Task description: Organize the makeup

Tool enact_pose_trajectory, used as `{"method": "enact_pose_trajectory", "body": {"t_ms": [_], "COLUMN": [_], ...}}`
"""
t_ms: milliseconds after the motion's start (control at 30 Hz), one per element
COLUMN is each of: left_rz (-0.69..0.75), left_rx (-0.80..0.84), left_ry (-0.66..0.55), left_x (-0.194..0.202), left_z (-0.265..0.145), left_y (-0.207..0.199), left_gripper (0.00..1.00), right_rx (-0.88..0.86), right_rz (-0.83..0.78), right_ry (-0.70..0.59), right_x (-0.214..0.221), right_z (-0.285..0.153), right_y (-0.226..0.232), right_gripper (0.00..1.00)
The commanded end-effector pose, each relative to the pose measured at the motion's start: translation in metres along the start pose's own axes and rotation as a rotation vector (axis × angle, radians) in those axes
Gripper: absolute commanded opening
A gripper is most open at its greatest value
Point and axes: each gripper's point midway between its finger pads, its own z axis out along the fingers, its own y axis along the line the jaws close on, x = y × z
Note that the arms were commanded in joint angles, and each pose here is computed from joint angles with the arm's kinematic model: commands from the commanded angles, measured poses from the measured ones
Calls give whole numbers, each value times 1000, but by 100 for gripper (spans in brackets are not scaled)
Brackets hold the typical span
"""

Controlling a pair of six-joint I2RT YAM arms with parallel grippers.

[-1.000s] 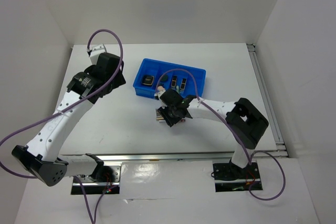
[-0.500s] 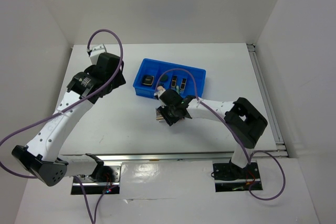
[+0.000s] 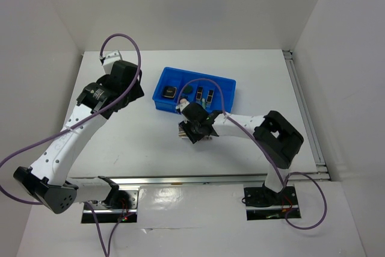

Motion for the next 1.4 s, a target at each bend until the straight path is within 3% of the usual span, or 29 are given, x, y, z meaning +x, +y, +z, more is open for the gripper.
{"method": "enact_pose_trajectory", "body": {"t_ms": [0, 267, 500, 600, 800, 1000, 1033, 1233, 1333, 1367], "left_rz": [-17, -22, -22, -22, -23, -23, -23, 4, 91, 155], "left_rx": [8, 6, 6, 6, 15, 22, 22, 64, 170, 250], "left_ry": [-38, -50, -50, -50, -44, -38, -38, -26, 74, 168], "left_x": [-13, -15, -14, -14, -12, -10, -10, -4, 23, 48], "left_z": [-9, -11, -9, -9, -7, -6, -6, -4, 4, 6], "left_y": [3, 5, 5, 5, 2, 1, 1, -5, -23, -34], "left_gripper": [68, 68, 68, 68, 68, 68, 68, 68, 68, 68], "right_rx": [1, -14, -6, -3, 29, 157, 196, 129, 145, 140], "right_rz": [-12, -19, -70, -102, -80, 180, 285, 620, 726, 744], "right_ry": [49, 97, 118, 84, -98, -182, -201, -283, -303, -314], "right_x": [20, 39, 45, 34, -32, -91, -98, -133, -136, -142], "right_z": [11, 11, -4, -21, -83, -110, -113, -109, -102, -102], "right_y": [1, 11, 30, 43, 44, -33, -63, -142, -185, -190], "right_gripper": [47, 47, 15, 13, 13, 12, 12, 12, 12, 12]}}
